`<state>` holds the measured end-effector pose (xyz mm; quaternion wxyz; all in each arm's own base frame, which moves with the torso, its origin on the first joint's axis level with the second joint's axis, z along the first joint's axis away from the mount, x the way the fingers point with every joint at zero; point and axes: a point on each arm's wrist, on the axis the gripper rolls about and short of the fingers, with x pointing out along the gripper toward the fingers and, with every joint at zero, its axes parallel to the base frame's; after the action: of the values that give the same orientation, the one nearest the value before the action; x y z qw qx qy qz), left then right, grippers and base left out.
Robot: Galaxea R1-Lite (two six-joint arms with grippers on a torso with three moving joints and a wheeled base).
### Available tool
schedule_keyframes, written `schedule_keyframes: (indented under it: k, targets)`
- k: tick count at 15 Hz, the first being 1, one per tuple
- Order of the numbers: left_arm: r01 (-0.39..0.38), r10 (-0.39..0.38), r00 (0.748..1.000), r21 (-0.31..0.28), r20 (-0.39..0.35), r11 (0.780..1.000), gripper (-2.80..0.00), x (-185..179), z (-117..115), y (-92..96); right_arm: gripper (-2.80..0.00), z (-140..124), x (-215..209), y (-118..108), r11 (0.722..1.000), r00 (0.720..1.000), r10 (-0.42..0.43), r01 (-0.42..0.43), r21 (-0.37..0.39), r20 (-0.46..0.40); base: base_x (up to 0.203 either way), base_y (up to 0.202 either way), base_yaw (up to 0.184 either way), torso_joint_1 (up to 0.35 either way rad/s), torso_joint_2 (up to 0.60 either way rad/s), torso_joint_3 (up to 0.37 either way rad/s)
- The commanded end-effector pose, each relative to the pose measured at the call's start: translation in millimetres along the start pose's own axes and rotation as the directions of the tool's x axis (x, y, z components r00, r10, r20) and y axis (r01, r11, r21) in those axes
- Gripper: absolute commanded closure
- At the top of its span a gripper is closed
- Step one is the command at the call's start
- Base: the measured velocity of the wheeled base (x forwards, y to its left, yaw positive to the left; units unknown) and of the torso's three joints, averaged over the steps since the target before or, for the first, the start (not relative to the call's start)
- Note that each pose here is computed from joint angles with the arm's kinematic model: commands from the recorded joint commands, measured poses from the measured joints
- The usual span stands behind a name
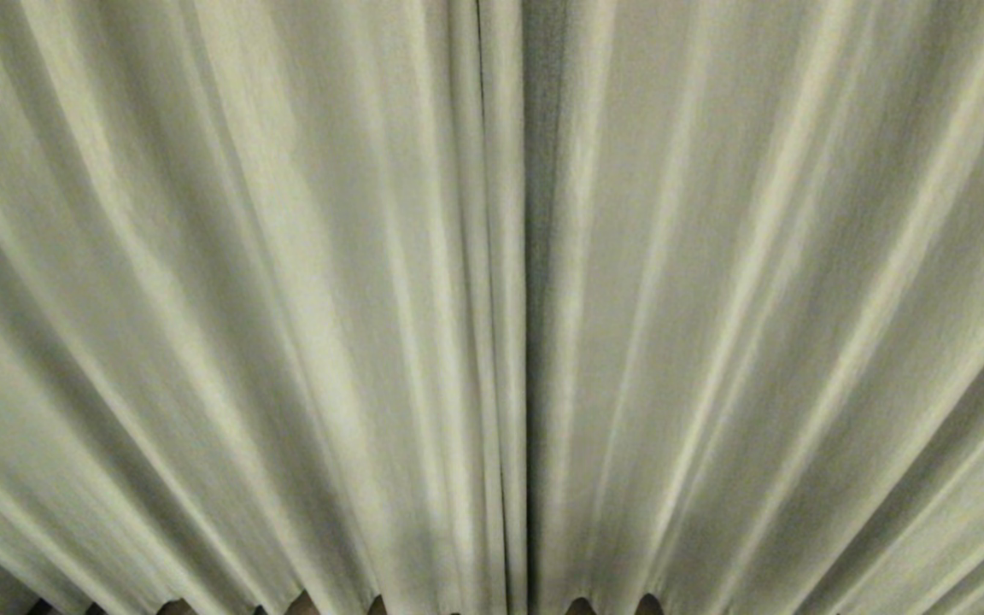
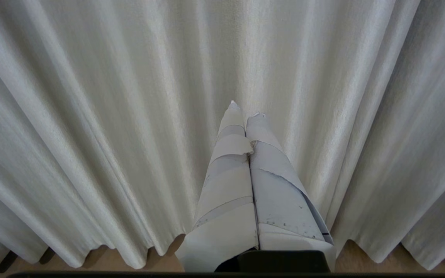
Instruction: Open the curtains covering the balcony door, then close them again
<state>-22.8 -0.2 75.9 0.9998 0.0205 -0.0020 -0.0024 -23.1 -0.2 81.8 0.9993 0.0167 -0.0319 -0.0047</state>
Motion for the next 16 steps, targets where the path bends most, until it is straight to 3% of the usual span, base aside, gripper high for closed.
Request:
schedule_keyframes:
  k: [1, 16]
  targets:
    - [0.000, 0.000, 1.000, 0.000, 0.001, 1.000, 0.00, 0.0, 0.0, 0.0, 0.00, 0.1, 0.1, 0.0, 1.000, 1.000, 0.001, -0.001, 0.001, -0.001, 0.000, 0.000, 0.000, 0.000, 0.00, 0.000]
    - [0.000, 0.000, 1.000, 0.002, 0.000, 1.000, 0.00, 0.0, -0.1, 0.0, 0.00, 0.1, 0.1, 0.0, 1.000, 1.000, 0.001, -0.001, 0.001, -0.001, 0.000, 0.000, 0.000, 0.000, 0.00, 0.000]
